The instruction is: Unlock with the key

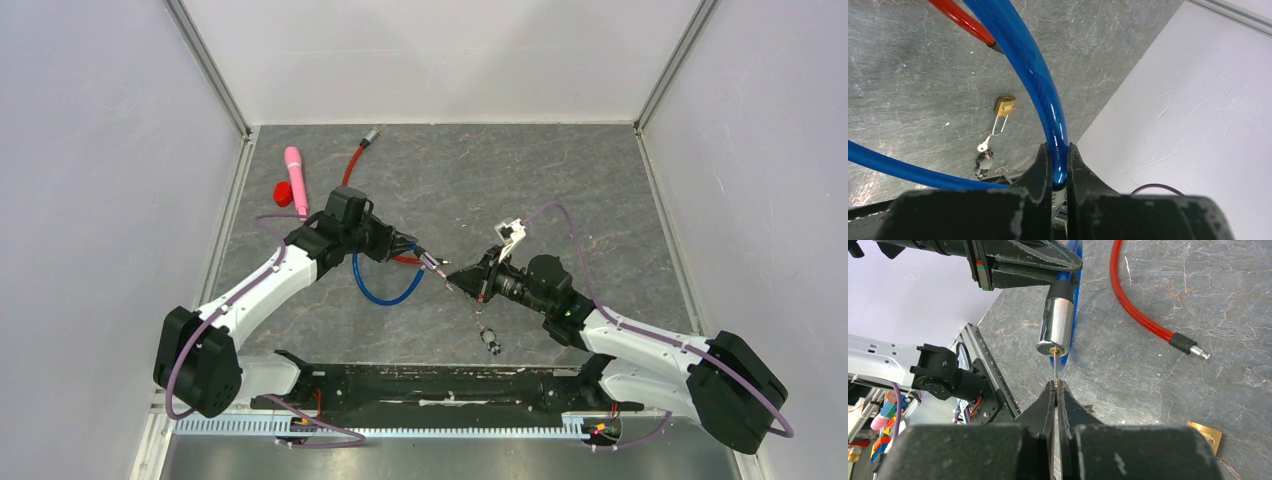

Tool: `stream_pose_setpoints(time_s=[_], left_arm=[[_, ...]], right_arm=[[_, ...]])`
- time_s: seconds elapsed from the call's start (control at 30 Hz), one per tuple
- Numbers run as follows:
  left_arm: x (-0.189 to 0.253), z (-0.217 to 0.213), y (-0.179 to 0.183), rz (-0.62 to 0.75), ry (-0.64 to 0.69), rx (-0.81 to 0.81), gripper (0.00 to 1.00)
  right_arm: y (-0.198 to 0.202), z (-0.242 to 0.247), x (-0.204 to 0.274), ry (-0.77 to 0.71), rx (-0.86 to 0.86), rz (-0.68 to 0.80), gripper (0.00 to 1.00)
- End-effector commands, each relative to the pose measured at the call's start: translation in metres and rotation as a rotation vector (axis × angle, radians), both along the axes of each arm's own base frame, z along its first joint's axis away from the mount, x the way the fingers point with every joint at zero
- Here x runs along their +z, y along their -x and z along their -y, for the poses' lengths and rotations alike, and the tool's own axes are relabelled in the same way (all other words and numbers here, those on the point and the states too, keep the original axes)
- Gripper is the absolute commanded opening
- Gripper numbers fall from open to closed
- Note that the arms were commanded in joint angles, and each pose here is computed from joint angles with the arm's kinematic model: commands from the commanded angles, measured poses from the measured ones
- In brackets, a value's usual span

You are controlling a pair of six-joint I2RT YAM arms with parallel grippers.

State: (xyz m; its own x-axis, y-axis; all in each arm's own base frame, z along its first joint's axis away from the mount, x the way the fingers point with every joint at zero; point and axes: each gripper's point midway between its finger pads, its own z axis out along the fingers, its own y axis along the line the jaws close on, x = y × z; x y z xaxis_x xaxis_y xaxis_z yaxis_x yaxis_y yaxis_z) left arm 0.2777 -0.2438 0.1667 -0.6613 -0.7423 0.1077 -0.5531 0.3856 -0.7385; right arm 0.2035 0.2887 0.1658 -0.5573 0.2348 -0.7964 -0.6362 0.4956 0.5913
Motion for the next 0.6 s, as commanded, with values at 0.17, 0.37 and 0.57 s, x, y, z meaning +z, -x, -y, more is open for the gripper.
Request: stream_pose_setpoints(time_s=[0.17,0.37,0.57], left_arm=[[0.026,0.006,-0.002,0.062,0.073,-0.01,0.02],[0.03,0.005,-0.003,0.086,0.067,-0.01,0.02],[0.037,0.005,-0.005,0.137,0.069,-0.008,0.02]], right_arm=[[-0.007,-0.001,0.026,-0.058,-0.035,0.045,0.0],[-0.006,-0.004,0.03,-0.081,-0.024,0.038,0.0],[-0.001,-0.009,0.039,-0.137,0.004,-0.004,0.0]])
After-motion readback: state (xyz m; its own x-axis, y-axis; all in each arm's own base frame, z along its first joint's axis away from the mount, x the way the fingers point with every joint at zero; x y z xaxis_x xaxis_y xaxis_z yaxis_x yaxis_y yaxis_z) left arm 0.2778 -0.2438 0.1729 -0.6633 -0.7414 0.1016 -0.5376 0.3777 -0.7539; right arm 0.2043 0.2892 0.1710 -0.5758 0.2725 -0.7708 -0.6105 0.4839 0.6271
